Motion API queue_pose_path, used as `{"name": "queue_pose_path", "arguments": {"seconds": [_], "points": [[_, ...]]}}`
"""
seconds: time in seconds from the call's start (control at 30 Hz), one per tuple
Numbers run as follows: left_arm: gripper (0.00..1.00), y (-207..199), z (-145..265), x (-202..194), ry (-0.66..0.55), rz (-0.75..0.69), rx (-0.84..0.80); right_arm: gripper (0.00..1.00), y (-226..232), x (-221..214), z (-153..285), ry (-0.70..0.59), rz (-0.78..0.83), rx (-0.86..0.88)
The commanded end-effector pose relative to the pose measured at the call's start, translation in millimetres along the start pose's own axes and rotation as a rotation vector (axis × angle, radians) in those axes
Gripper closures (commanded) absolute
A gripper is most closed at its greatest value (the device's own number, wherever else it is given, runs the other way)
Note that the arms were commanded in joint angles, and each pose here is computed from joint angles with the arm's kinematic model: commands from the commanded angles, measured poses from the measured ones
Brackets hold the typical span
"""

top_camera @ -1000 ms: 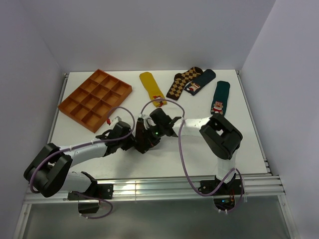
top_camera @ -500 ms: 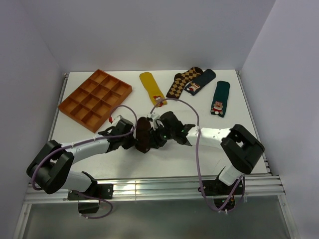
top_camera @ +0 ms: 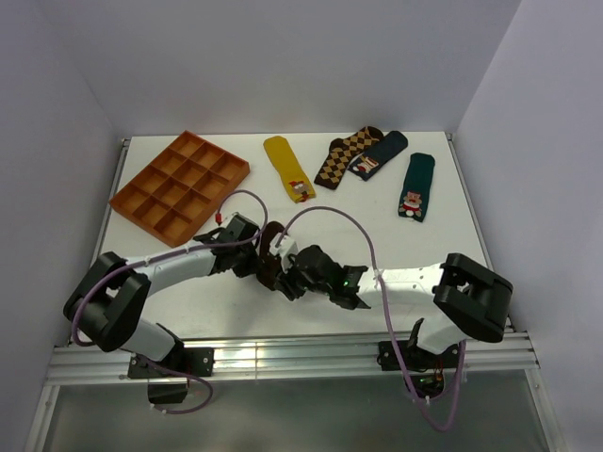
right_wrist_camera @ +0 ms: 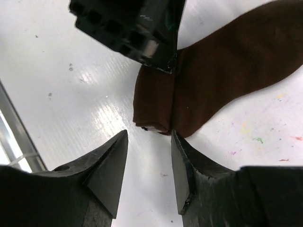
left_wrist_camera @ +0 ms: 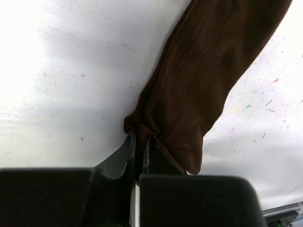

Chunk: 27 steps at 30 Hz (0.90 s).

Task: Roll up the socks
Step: Roll the sock at the center of the board.

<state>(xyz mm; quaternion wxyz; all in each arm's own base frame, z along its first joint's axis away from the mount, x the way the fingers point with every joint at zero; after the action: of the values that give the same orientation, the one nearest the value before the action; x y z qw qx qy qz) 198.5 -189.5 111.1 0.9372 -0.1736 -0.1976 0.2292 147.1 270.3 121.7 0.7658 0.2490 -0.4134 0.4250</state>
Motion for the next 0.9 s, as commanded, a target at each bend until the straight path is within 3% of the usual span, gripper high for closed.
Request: {"name": "queue_pose_path", "arguments": {"seconds": [0.0,0.2,0.23,0.27,0.6,0.87], "points": [[1.0,18,-6,-7,0.104,-0.089,0.123,0.51,4,21,5,-0.135,0.069,-0.143],[1.0,18,-7,-1,0.119,-0.107,0.124,0.46,22,26,-3,-0.116,0.181,-0.149],[1.0,18,-7,1,0.117,-0.106,0.124,0.3,24,25,-5,-0.11,0.197,-0.16],[1.0,17,-6,1,0.116,-0.107,0.12,0.2,26,25,-6,-0.109,0.211,-0.162],[1.0,15,-8,4,0.131,-0.123,0.111,0.2,40,18,-25,-0.034,0.326,-0.204],[1.0,15,-10,3,0.133,-0.123,0.11,0.35,52,13,-35,0.004,0.392,-0.235]]}}
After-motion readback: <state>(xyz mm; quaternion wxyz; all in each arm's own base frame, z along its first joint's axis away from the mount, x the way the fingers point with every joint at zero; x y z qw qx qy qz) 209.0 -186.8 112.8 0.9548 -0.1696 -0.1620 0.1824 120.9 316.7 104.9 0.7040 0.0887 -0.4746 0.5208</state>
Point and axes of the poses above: each gripper's point midway between its finger pads, its own z axis back along the fingers, its own y axis along the line the jaws close on, x = y × z, the point moved 10 cm from there along z, back along the fingers, and after that the axes turned 4 degrees about z, right-handed, at the moved point
